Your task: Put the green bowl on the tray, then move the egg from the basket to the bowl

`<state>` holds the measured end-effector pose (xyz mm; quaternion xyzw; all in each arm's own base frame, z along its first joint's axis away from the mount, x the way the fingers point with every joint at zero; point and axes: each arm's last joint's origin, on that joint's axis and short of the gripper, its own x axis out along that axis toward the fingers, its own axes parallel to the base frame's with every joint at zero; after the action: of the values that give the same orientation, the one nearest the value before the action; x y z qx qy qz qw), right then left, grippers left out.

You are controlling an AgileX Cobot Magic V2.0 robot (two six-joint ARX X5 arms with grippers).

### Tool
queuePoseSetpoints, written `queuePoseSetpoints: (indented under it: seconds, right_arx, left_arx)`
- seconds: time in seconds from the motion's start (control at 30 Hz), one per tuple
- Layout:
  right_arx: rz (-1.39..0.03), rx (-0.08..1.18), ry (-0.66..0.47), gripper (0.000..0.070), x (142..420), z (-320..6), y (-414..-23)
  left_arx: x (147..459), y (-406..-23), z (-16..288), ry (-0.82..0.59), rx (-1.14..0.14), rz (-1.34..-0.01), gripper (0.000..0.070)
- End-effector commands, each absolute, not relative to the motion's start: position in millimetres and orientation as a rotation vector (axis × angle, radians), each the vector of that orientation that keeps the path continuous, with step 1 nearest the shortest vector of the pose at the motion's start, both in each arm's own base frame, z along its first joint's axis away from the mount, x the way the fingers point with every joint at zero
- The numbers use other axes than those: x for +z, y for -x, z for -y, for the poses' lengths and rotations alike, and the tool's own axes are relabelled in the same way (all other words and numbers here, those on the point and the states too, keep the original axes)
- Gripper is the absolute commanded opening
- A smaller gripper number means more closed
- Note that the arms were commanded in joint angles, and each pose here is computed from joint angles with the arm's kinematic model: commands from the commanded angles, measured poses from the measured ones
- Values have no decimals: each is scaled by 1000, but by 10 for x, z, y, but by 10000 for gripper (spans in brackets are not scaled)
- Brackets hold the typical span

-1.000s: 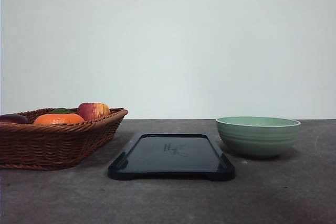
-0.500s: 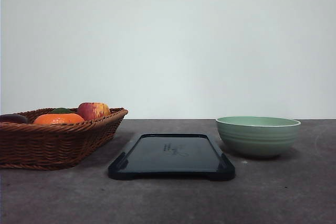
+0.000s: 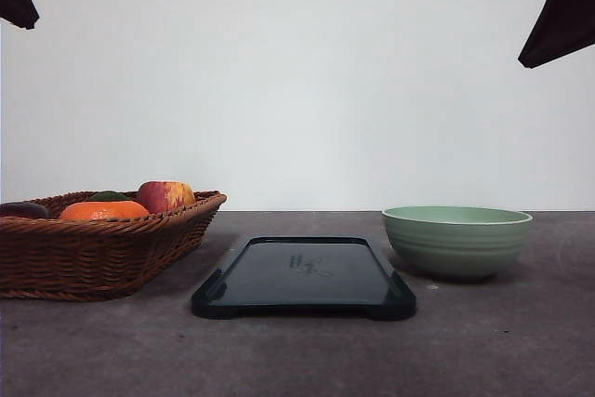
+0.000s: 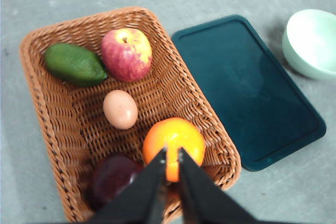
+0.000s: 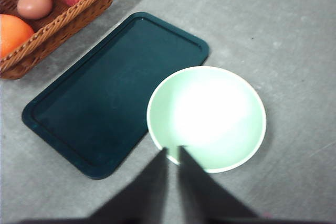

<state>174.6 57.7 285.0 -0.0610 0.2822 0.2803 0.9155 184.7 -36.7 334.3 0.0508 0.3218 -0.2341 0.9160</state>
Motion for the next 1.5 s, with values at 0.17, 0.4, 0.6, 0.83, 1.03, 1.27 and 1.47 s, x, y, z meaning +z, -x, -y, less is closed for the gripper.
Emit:
queuePoseSetpoints:
  seconds: [0.17,0.4,0.6,0.83,1.03,1.27,1.47]
  right_arx:
    - [-573,508,156,425,2899,-569,-1764]
    - [-627,404,74,419,2955,-557,-1804]
    - [-761,325,-52,417,3066,-582,-2040]
    - [-941,247,-112,416,3100,-617,-2486]
    - [-1035,218,-119,416,2948,-639,-2850]
    - [-1128,188,-121,415,2618,-619,-3137]
    - [-1187,199,-134,405,2350,-581,-3308]
  left_arx:
    - [3421,-1857,373,-135,-496,-620,323]
    - [3440,-1874,375,-89,-479,-606,322]
    - [3460,-1889,377,42,-437,-613,322]
    - [3459,-1889,377,113,-413,-630,322]
    - [3463,-1891,377,113,-414,-625,322]
    - [3463,-1896,378,113,-414,-624,322]
    - [3461,-1901,378,113,-414,-624,322]
